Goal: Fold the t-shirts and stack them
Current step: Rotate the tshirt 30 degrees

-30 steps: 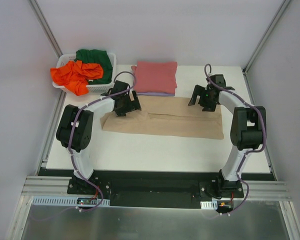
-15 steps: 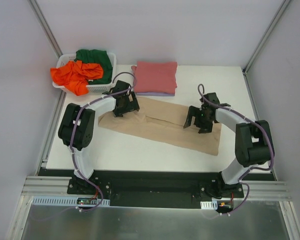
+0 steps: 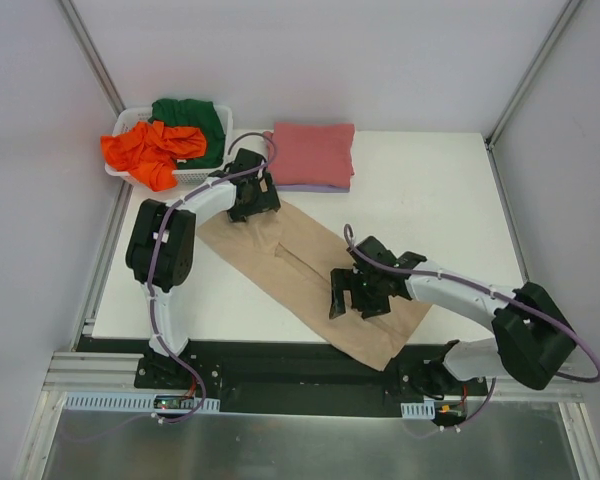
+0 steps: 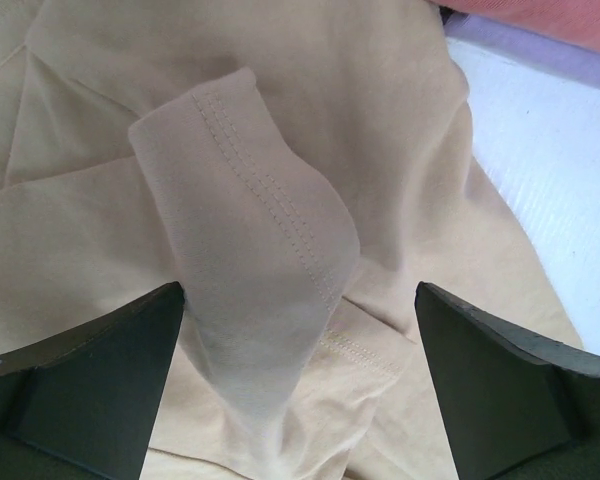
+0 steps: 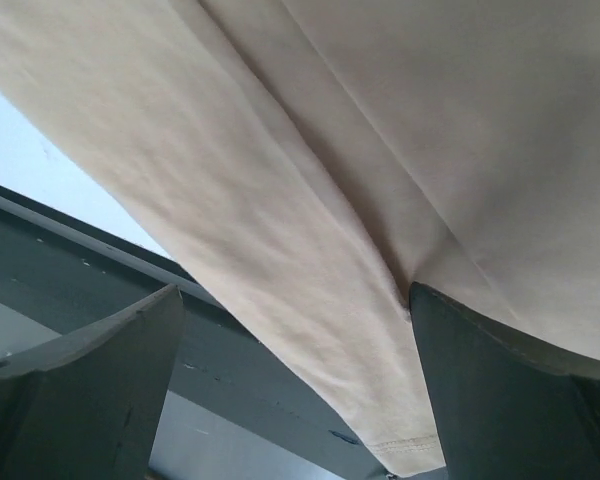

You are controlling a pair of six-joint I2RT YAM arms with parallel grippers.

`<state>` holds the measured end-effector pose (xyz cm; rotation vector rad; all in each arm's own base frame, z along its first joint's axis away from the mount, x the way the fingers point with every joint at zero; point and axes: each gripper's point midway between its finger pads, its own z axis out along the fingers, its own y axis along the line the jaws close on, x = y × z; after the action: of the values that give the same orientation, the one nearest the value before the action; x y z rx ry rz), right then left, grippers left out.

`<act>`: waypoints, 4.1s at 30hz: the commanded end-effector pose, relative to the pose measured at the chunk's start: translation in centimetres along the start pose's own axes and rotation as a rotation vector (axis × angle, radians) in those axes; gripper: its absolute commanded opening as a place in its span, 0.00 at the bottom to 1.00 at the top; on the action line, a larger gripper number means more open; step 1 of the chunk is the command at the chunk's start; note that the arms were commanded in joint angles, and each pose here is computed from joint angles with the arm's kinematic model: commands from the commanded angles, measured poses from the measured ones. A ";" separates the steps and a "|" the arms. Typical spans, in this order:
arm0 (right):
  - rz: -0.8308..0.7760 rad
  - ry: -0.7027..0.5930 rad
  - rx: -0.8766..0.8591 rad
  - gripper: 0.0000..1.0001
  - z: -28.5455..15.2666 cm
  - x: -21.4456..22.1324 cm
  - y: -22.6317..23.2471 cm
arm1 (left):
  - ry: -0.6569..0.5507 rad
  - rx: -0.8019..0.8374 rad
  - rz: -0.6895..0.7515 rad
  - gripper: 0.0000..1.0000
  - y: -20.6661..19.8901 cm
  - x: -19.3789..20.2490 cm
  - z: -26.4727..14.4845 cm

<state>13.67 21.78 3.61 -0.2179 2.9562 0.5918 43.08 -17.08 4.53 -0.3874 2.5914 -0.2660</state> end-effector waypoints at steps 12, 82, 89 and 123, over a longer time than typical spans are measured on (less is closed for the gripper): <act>-0.092 -0.460 -0.124 0.97 -6.5 -16.4 10.3 | -0.196 -0.075 -0.015 0.99 3.1 -2.8 -8.5; 0.029 -0.466 -0.134 0.07 5.2 -28.8 11.3 | 0.013 0.012 -0.279 0.99 11.5 1.7 -1.7; 0.042 -0.476 -0.120 0.46 3.8 -28.8 10.9 | 0.001 0.076 -0.256 0.99 10.2 0.7 -2.7; 0.207 -0.253 0.083 0.96 -1.4 -7.2 -6.9 | 0.134 0.169 0.285 0.99 -4.2 13.5 -3.5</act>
<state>19.52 14.88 3.02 0.2044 2.7866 0.4570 27.84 -26.55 3.36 0.1513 2.6924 -0.5017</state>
